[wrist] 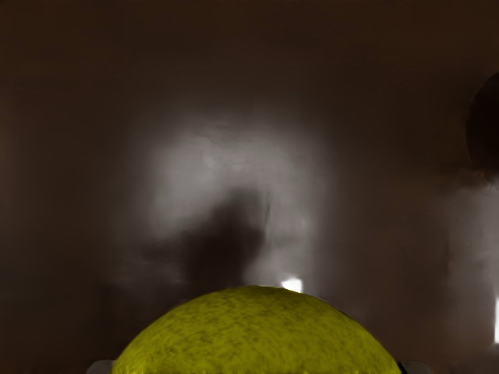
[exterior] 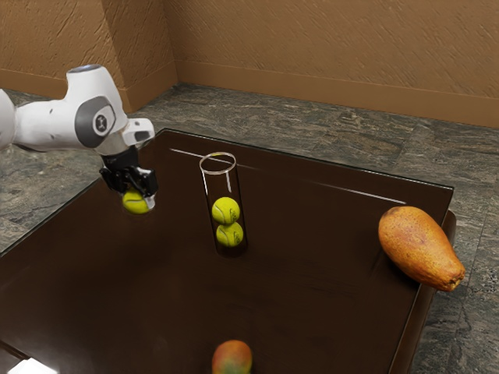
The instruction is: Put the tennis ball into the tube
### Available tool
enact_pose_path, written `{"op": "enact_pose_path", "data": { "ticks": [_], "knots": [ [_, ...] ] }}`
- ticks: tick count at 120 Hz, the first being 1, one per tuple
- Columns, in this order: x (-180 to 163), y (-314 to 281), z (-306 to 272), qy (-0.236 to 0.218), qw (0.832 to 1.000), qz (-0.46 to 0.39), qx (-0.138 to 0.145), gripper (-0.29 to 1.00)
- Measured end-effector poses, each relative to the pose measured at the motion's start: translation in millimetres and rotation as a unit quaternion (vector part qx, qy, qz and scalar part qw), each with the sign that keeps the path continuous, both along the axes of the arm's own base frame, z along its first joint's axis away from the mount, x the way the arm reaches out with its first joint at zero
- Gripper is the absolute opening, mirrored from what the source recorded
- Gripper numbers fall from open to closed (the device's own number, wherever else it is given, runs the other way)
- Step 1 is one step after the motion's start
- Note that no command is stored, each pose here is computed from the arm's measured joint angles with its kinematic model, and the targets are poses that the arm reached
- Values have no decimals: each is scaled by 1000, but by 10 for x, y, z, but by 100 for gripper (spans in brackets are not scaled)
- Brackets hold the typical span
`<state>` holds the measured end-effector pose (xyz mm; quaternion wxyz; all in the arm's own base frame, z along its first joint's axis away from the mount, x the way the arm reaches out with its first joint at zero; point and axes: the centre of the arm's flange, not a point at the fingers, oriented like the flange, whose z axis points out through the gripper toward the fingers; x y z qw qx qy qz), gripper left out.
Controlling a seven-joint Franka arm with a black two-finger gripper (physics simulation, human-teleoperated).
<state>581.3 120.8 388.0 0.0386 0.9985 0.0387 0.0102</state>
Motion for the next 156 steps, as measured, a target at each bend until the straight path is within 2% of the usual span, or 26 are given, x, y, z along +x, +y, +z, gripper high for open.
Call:
{"op": "enact_pose_path", "data": {
  "ticks": [21,37,53,72,100,120,134,146,156],
  "knots": [
    [436,-476,1302,-42,997,-45,54,35],
    [533,-865,1597,-25,995,-61,74,35],
    [612,-1316,1552,-1,995,-72,75,35],
    [825,-1619,1455,7,995,-67,71,35],
    [942,-1859,1280,15,997,-49,65,36],
    [1031,-1875,1193,4,997,-31,63,37],
    [1055,-1877,1207,-9,998,-20,59,50],
    [947,-1844,1400,-24,998,-11,59,58],
    [528,-1734,1834,-42,997,-1,62,62]
  ]
}}
